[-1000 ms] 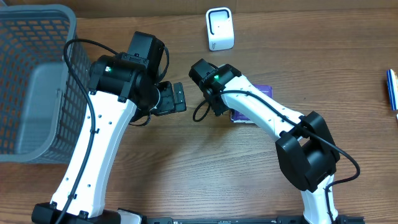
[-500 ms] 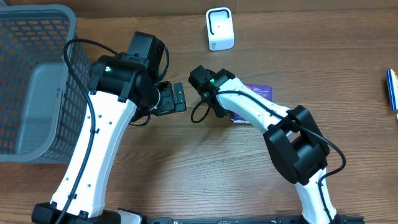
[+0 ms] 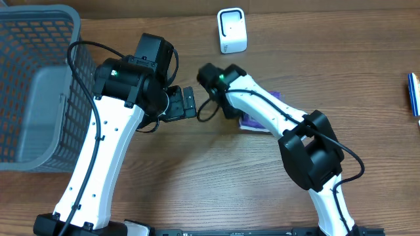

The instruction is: Scan the item barcode

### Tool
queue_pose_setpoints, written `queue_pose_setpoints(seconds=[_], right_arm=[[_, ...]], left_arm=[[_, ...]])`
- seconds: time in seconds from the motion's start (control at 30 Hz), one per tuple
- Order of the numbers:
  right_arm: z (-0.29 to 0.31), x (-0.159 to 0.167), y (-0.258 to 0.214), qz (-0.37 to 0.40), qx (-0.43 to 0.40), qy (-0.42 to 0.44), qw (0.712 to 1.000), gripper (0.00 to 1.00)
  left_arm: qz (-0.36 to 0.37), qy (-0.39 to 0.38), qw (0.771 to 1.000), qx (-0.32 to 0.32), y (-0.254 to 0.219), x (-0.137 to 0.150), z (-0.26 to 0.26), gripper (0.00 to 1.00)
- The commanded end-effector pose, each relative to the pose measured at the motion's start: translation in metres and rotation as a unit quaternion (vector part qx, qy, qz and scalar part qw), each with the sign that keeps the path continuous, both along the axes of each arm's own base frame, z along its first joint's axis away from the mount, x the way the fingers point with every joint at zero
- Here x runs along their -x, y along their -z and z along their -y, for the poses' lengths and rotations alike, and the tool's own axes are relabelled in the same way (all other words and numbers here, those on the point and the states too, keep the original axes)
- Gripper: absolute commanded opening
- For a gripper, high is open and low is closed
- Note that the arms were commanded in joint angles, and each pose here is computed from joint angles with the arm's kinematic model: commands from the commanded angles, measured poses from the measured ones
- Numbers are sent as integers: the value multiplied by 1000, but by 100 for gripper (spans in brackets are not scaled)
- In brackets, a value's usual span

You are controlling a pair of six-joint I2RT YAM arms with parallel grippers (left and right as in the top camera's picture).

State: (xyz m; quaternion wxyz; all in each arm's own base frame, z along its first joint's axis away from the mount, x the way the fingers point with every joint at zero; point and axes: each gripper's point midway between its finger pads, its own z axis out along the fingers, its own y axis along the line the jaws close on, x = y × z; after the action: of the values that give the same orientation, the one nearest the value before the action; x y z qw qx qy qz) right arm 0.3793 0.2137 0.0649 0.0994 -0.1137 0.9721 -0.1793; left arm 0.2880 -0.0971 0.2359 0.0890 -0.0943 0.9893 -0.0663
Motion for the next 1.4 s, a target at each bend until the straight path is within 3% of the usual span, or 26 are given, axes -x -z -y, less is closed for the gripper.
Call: queue_pose_setpoints(seconds=[0.0,0.1,0.17,0.3,0.37,0.53,0.63,0.7,0.8,0.9,1.0,1.07,1.1,1.13,1.2,1.3,1.37], right_arm=[[-20,-17,-42,-1,-110,28,994,4],[-37,-19,-69,-46,-218,9,975,4],[-59,-15,-91,-110,-361,-46,925,4],[-72,-7,-118,-181,-551,-93,809,4],[-71,-4,-117,-199,-595,-93,773,4],[-61,0,-77,-230,-637,-50,734,4],[-33,-10,-39,-223,-608,14,762,4],[5,-23,-14,-196,-545,51,813,13],[52,-33,-1,-168,-468,88,863,29],[101,-40,-3,-140,-384,121,905,39],[113,-43,-27,-126,-371,100,914,51],[113,-44,-41,-123,-370,76,918,71],[111,-44,-47,-122,-369,61,919,86],[109,-43,-48,-123,-368,49,920,92],[104,-40,-43,-129,-363,3,923,98],[95,-36,-30,-136,-358,-71,921,98],[79,-27,-19,-145,-390,-130,900,98]], left_arm=[[14,7,1000,-1,-7,-1,-1,100],[14,7,1000,-1,-7,-1,-1,100],[14,7,1000,-1,-7,-1,-1,100],[14,7,1000,-1,-7,-1,-1,100],[14,7,1000,-1,-7,-1,-1,100],[14,7,1000,-1,-7,-1,-1,100],[14,7,1000,-1,-7,-1,-1,100],[14,7,1000,-1,-7,-1,-1,100],[14,7,1000,-1,-7,-1,-1,100],[14,7,1000,-1,-7,-1,-1,100],[14,7,1000,-1,-7,-1,-1,100],[14,7,1000,-1,-7,-1,-1,100],[14,7,1000,-1,-7,-1,-1,100],[14,7,1000,-1,-7,-1,-1,100],[14,7,1000,-1,-7,-1,-1,100],[14,7,1000,-1,-7,-1,-1,100],[14,7,1000,-1,-7,-1,-1,100]])
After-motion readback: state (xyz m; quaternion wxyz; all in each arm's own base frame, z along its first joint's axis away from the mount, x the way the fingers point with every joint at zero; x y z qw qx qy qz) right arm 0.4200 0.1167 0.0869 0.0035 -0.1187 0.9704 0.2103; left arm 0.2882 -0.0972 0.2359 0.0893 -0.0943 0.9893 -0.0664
